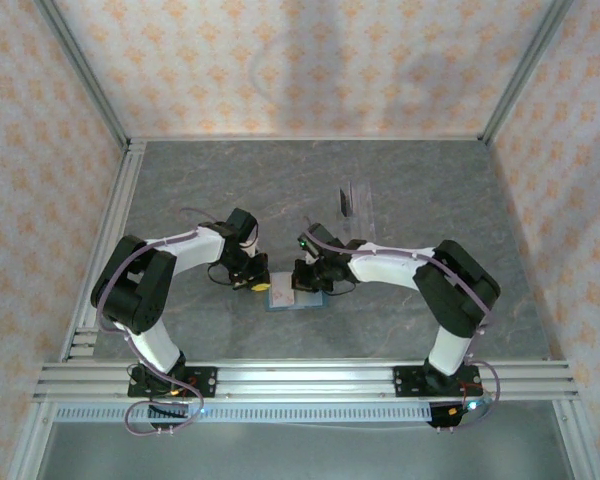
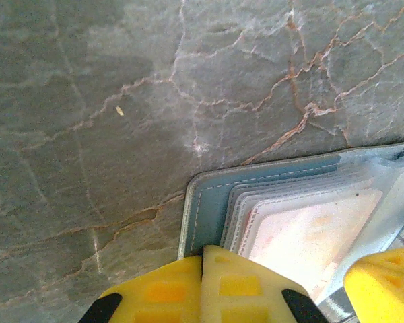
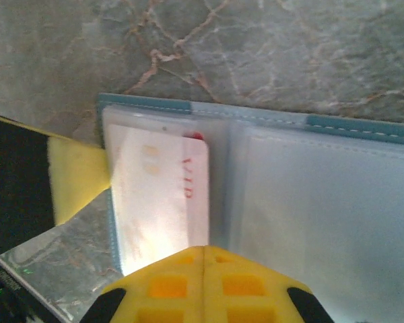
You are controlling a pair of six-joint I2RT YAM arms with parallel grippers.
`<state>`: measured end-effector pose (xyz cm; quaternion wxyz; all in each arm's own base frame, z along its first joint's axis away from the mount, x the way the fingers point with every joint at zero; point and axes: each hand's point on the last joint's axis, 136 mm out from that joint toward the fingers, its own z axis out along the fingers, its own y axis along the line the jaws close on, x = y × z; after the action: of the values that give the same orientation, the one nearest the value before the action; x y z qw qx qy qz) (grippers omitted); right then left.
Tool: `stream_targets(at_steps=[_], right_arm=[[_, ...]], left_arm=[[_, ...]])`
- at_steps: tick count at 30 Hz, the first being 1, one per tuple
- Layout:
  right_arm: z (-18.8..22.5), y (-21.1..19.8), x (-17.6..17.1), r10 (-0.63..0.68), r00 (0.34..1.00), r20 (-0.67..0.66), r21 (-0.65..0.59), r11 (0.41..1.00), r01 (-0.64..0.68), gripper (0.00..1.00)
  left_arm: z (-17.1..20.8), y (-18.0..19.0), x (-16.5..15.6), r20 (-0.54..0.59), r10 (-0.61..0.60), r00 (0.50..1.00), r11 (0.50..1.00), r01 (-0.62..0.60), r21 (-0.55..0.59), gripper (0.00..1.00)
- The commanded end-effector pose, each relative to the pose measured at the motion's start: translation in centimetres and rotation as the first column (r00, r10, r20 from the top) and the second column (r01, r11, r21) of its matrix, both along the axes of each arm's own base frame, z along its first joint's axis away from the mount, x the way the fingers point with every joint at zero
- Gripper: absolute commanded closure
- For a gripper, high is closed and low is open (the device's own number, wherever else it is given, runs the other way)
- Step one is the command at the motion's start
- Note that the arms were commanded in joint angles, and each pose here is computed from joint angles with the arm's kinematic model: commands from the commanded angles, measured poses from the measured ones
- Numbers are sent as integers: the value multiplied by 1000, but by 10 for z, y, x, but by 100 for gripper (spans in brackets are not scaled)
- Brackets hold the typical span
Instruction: Put the credit cards into the card holder
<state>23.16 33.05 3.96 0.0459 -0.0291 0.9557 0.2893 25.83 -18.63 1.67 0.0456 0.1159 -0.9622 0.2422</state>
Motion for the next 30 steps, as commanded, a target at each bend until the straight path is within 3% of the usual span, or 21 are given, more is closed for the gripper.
stream_targets(at_steps=[1,19,24,30], right_arm=[[-3,-2,2,9,1000,9,-50,999,-9,100],[-1,18,4,10,1000,-23,23,1000,-10,100],[18,2,8,13,999,47,-46,999,-11,100],[41,-32,18,-6,991,133,-214,976,34,97]], left_arm=[[-19,7,-18,-61,-1,998,999,4,54,100],[-18,7,-19,-58,6,998,999,-4,48,100],[-17,9,-20,-56,8,998,999,-5,51,100],[-17,8,-22,-61,3,998,999,0,46,100]])
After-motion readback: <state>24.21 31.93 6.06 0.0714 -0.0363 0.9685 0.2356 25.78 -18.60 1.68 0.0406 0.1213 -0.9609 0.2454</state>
